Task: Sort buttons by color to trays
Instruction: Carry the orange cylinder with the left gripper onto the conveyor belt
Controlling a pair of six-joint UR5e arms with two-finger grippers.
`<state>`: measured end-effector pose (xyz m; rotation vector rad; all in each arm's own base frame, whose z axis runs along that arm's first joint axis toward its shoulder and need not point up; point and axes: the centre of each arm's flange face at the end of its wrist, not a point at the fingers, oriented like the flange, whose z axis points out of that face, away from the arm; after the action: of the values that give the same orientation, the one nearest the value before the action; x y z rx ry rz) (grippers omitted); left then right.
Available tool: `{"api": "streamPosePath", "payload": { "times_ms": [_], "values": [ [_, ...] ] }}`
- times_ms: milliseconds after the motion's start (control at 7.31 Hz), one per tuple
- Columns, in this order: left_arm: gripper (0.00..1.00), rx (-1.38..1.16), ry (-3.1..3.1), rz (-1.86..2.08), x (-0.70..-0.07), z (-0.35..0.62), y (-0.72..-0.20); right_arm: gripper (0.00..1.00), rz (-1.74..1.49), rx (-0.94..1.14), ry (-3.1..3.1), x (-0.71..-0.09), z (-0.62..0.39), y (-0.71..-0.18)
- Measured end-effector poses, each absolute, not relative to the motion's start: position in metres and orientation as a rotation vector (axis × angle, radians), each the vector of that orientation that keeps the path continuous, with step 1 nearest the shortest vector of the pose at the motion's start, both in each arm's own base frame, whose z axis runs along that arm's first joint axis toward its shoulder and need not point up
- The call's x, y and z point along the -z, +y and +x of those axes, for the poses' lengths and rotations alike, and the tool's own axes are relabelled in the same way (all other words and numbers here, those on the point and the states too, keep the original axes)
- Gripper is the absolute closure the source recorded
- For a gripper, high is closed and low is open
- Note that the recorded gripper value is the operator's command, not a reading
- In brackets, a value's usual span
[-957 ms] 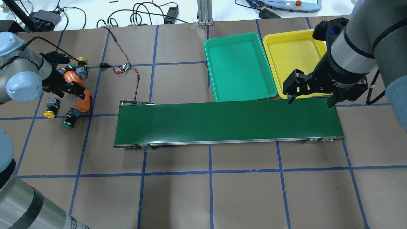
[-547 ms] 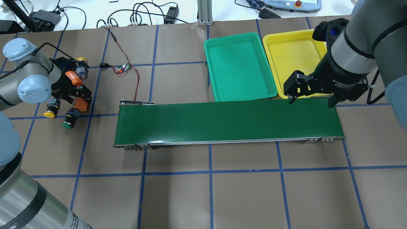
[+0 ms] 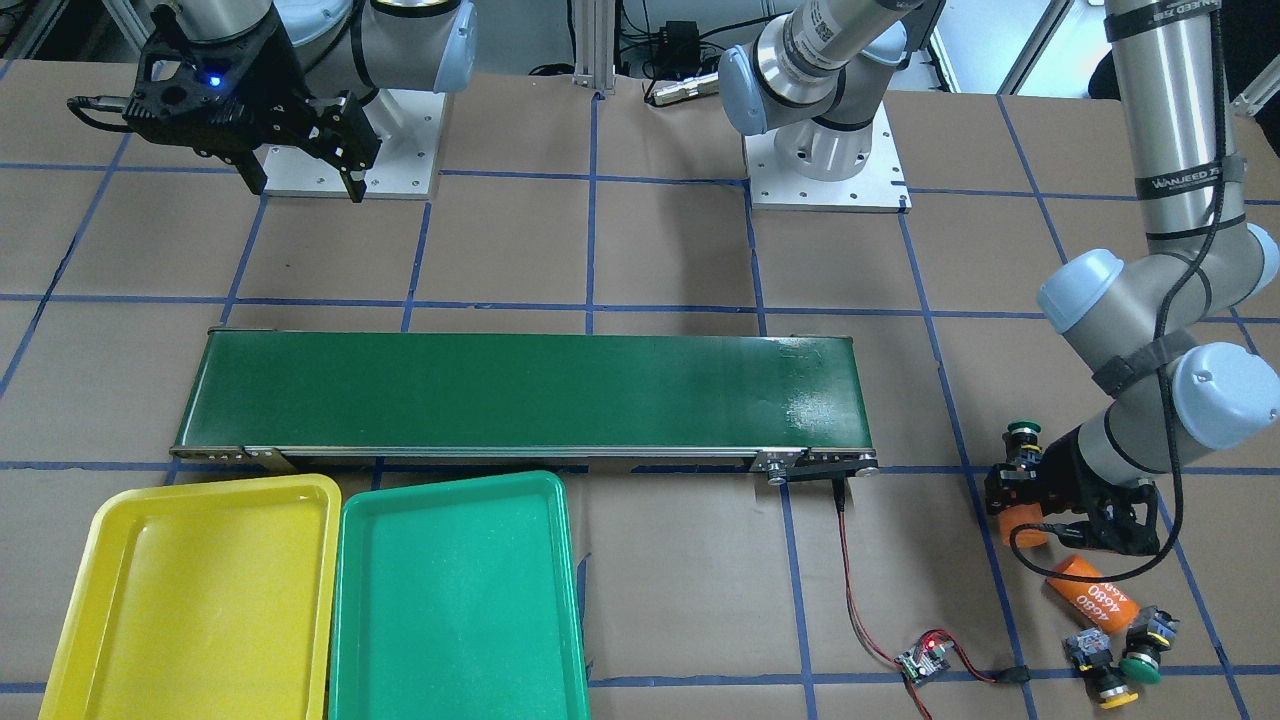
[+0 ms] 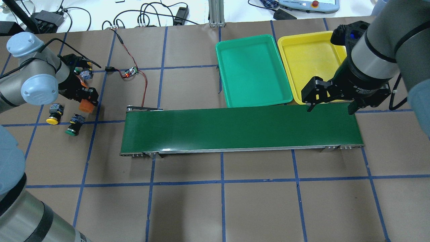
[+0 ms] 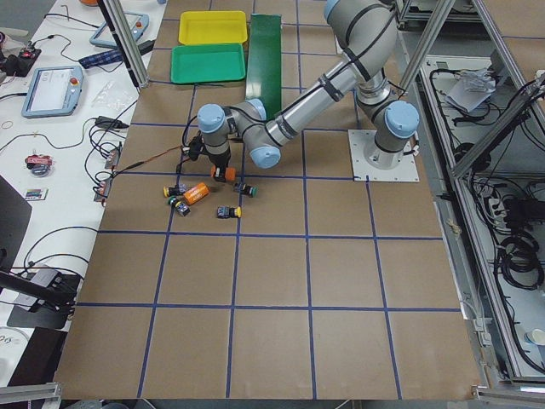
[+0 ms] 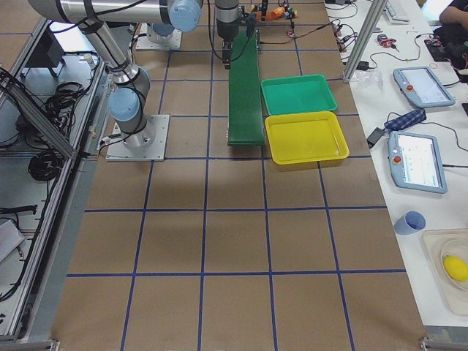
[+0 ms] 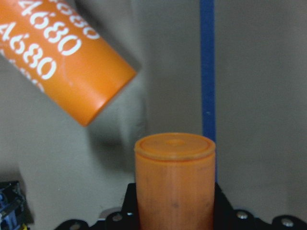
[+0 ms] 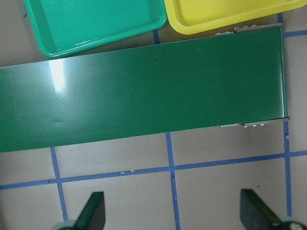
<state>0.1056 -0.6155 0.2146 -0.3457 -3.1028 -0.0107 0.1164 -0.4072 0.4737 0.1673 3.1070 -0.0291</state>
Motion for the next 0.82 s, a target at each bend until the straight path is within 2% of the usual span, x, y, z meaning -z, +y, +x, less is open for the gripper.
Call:
{"api": "streamPosePath", "payload": {
  "times_ms": [547,821],
  "values": [
    [1.0,0.013,-2.783,-1.339,-0.271,-0.006,-0.526,0.0,0.16,0.022,3.102,-0.47,0.106,-0.409],
    [1.0,-0.019,-2.565,-1.748,-0.287,-0.064,-0.502,0.0,0.16,0.02,3.103,-0.47,0.102,-0.41]
  ]
}}
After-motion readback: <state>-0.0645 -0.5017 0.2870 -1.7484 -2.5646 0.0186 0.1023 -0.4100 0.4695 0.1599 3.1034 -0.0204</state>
